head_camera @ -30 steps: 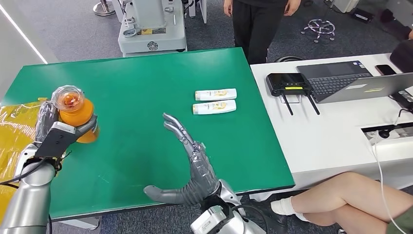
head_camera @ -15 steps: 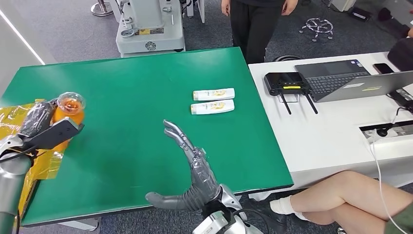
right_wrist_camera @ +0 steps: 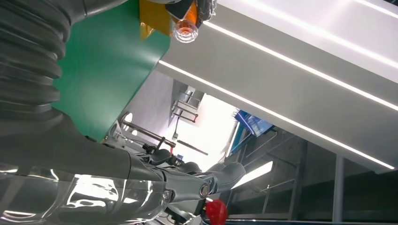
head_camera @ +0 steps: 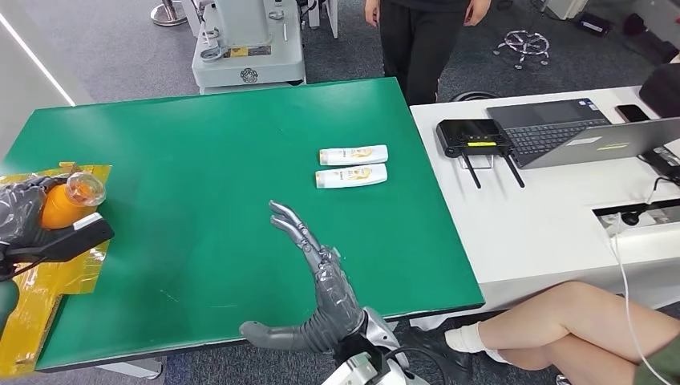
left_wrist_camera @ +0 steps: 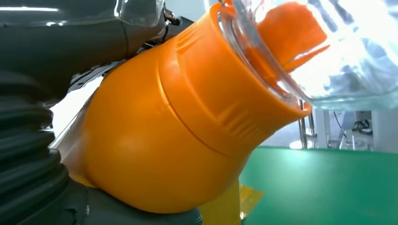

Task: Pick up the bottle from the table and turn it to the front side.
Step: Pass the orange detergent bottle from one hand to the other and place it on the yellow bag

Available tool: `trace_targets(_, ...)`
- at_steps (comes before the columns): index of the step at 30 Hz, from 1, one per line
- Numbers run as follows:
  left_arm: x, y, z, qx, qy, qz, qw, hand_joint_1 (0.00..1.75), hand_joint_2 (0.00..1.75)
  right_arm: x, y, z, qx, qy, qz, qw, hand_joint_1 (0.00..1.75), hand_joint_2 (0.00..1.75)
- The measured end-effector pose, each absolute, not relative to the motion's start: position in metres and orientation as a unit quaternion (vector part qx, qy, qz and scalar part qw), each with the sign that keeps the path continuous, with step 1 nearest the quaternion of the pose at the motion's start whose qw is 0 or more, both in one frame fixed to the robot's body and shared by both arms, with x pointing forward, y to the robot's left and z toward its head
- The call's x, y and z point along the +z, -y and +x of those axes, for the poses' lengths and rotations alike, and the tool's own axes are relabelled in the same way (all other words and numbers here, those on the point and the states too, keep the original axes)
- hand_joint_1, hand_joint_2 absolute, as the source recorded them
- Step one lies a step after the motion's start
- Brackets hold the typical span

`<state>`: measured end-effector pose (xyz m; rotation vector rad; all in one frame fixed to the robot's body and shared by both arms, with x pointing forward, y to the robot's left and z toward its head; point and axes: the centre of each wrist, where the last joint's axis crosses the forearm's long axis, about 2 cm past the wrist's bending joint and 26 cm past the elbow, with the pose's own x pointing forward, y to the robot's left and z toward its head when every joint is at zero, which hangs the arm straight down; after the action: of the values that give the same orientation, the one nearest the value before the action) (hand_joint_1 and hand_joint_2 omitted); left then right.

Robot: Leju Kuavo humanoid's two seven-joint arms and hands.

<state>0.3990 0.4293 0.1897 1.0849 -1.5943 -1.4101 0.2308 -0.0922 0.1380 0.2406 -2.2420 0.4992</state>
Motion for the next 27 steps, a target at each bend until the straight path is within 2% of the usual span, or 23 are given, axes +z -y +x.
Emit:
trace_targets(15, 0.142, -0.424, 0.380, -0.602, 0.618, 0.343, 0.371, 1.75, 1.75, 0.141, 0.094, 0.230, 0.197, 0.890, 0.093, 0.401, 0.00, 1.75)
trace_targets(27, 0.116, -0.415, 0.378, -0.606, 0.604, 0.366, 0.367, 1.75, 1.75, 0.142, 0.093, 0.229, 0.200, 0.887, 0.109, 0.402, 0.00, 1.75)
